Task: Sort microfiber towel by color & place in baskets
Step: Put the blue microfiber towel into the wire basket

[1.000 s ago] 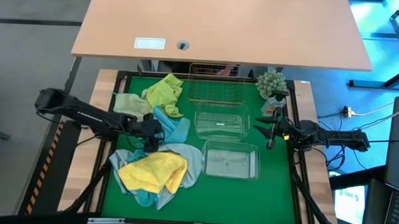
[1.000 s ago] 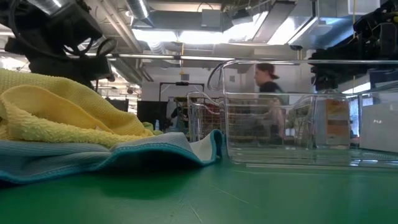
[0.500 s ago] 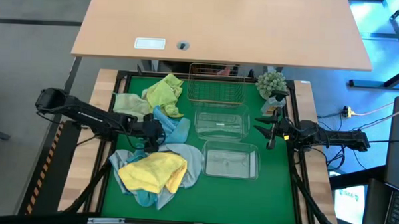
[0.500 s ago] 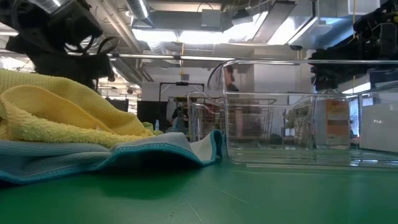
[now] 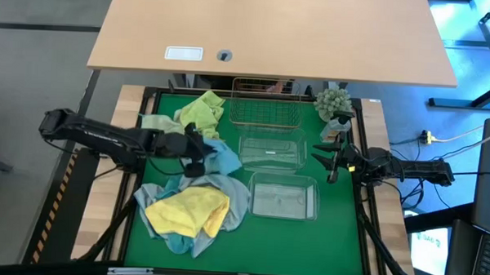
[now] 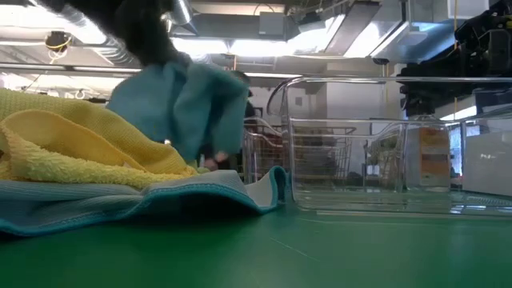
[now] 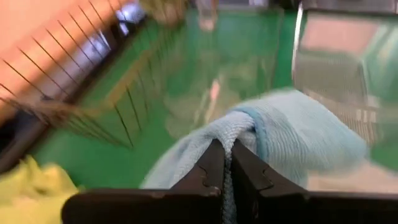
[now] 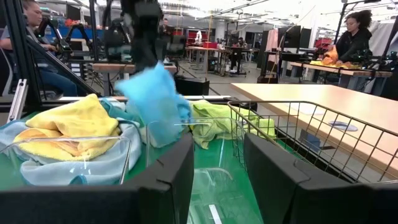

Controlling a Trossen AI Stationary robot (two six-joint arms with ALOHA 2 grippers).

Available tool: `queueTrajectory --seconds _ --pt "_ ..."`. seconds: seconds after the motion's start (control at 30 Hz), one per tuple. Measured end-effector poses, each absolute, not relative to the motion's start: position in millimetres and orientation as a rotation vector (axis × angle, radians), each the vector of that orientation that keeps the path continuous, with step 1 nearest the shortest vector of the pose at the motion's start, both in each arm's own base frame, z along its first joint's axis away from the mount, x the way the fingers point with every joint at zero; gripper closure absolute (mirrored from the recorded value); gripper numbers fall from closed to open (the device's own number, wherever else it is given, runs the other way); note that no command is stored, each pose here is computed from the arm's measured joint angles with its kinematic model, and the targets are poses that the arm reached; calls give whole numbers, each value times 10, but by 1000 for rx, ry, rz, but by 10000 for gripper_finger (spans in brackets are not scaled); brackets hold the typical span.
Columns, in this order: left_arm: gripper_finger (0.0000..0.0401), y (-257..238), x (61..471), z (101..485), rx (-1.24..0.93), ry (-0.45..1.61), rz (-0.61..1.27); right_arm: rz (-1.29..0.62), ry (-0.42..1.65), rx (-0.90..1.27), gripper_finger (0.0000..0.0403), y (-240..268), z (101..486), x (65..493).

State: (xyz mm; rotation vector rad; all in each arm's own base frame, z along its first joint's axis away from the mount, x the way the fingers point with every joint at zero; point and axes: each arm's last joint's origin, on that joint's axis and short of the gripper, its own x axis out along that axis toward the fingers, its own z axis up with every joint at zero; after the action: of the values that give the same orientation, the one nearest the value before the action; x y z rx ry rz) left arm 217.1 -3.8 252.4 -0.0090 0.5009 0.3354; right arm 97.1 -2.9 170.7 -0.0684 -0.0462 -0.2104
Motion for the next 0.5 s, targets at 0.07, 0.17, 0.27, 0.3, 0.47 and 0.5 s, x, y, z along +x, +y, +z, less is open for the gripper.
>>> queueTrajectory --seconds 0.07,0.17,0.27,0.3,0.47,0.5 --pt "399 -5 2203 2681 8 455 366 -210 -46 -68 260 -29 1706 971" --pt "399 71 2236 2905 10 380 430 -210 -46 -68 260 -29 1707 971" --pt "400 166 2263 3091 14 278 490 -210 -46 -68 260 -29 1707 971" --pt "400 203 2272 3140 15 234 504 -210 -46 -68 260 -29 1707 971" --pt "400 425 2327 3318 37 39 581 -210 -47 -68 260 -29 1708 971" --pt "400 477 2348 3330 35 10 595 -210 -46 -68 260 -29 1707 971"
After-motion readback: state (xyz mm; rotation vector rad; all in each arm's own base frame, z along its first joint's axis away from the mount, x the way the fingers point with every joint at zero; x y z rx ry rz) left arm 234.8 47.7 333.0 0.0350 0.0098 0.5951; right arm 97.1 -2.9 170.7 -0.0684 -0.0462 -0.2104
